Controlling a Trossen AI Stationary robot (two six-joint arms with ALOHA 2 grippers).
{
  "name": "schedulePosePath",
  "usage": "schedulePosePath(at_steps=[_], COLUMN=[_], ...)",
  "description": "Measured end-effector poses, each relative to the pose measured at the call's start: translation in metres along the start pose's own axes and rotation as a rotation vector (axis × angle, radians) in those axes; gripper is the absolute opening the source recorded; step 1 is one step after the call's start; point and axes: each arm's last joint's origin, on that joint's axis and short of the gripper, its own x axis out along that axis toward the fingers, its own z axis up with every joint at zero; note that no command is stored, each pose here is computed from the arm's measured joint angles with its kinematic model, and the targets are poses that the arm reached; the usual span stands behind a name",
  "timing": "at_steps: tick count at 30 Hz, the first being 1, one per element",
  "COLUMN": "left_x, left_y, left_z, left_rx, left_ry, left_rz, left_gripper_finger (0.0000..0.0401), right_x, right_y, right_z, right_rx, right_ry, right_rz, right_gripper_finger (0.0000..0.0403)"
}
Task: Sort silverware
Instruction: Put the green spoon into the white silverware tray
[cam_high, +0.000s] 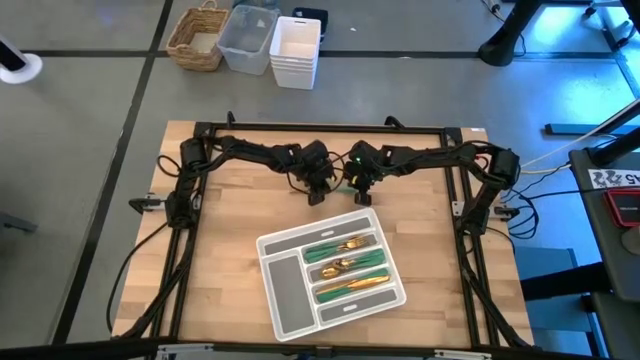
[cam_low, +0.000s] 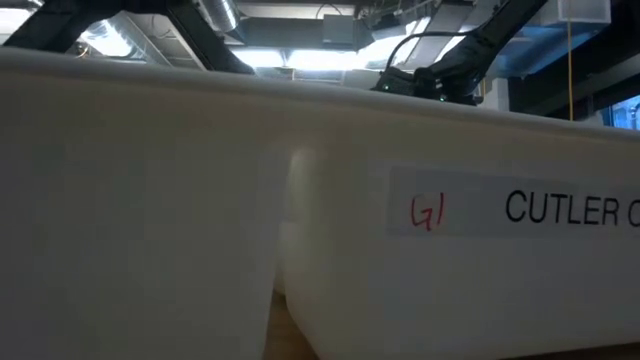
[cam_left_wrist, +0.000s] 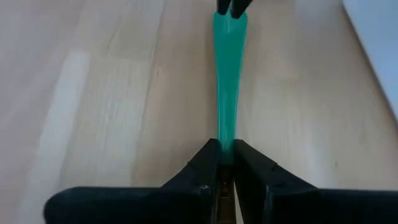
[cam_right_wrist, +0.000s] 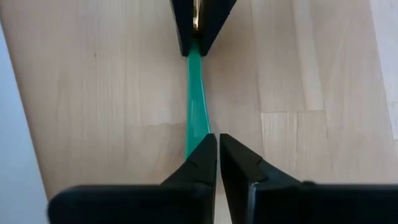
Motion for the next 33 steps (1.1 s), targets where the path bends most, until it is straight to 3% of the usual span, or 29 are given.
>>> schedulePosePath(at_steps=[7, 15, 22, 33], left_x=[-0.004, -0.004, -0.004, -0.004], left_y=[0.008, 0.008, 0.008, 0.008], left_z=[0.003, 0.004, 0.004, 0.004], left_rx=[-0.061, -0.098, -0.141, -0.142], left_ry=[-0.030, -0.035, -0.034, -0.033], left_rz=[-0.070, -0.077, -0.078, -0.082], left_gripper_finger=[0.0026, 0.0029, 0.0032, 0.0034], right_x=[0.000, 0.013, 0.033, 0.035], right_y=[-0.001, -0.002, 0.003, 0.003], right_z=[0.002, 0.000, -0.007, -0.009], right_rx=[-0.003, -0.003, -0.057, -0.095], right_ry=[-0.017, -0.007, 0.046, 0.095], right_rz=[-0.006, -0.002, 0.033, -0.061], right_gripper_finger=[0.0076, 0.0146, 0.0147, 0.0142])
